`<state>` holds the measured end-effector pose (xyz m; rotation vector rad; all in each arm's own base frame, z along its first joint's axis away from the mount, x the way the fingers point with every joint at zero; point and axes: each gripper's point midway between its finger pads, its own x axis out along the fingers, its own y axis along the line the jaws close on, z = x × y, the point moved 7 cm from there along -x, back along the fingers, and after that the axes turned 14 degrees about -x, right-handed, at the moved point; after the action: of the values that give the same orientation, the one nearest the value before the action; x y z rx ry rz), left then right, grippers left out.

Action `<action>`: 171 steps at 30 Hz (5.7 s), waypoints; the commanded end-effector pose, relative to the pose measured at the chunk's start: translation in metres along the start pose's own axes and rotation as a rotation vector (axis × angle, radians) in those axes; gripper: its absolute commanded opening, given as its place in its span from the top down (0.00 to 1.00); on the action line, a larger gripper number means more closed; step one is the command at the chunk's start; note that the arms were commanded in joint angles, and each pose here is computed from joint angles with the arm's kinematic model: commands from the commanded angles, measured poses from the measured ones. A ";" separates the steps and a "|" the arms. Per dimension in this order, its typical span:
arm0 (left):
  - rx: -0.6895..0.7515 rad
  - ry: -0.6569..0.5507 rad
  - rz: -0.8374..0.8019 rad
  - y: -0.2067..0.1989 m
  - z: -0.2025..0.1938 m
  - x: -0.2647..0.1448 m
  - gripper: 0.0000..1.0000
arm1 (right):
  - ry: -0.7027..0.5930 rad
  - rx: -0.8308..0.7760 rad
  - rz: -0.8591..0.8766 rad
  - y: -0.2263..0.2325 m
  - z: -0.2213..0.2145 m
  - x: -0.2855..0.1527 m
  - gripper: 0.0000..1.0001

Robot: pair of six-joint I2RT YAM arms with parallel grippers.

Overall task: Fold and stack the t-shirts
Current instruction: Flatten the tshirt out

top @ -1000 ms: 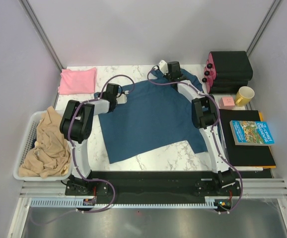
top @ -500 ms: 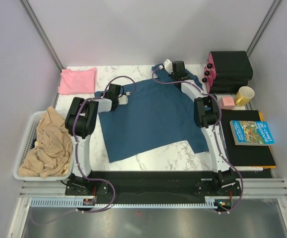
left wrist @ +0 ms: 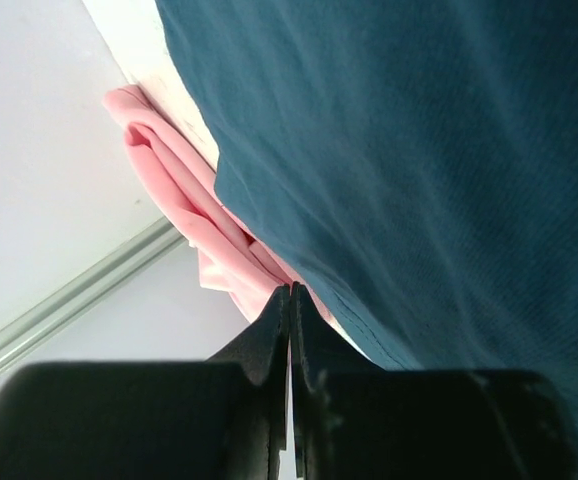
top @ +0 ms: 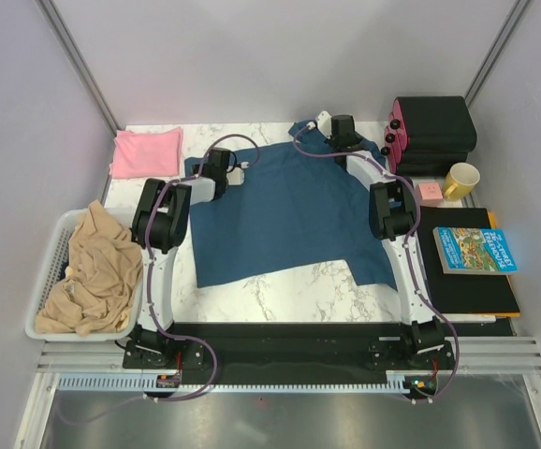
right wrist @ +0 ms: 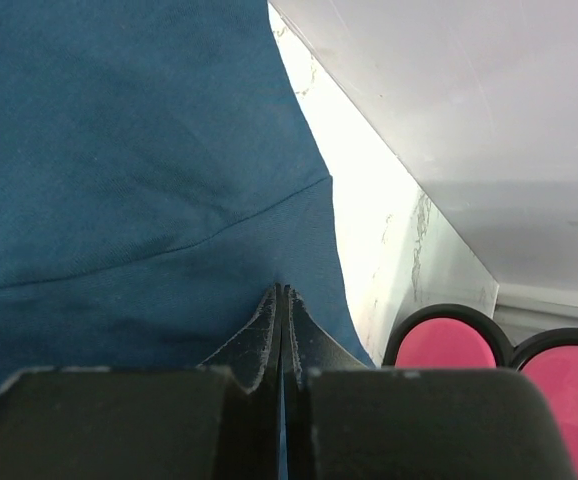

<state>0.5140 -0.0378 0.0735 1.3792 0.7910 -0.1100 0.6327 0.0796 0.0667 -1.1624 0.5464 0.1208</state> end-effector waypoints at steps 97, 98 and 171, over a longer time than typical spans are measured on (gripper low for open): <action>0.209 -0.530 -0.254 -0.114 -0.160 -0.241 0.41 | -0.451 -0.574 1.082 0.144 -0.154 -0.455 0.36; 0.208 -0.531 -0.253 -0.112 -0.160 -0.242 0.41 | -0.457 -0.566 1.071 0.145 -0.152 -0.454 0.36; 0.153 -0.334 -0.566 -0.126 -0.176 -0.184 0.74 | -0.248 -0.716 0.758 0.101 -0.131 -0.416 0.99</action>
<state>0.2387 0.0253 0.0821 1.2166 0.8698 -0.7628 0.1826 0.0770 0.1275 -1.5058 0.7580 1.1990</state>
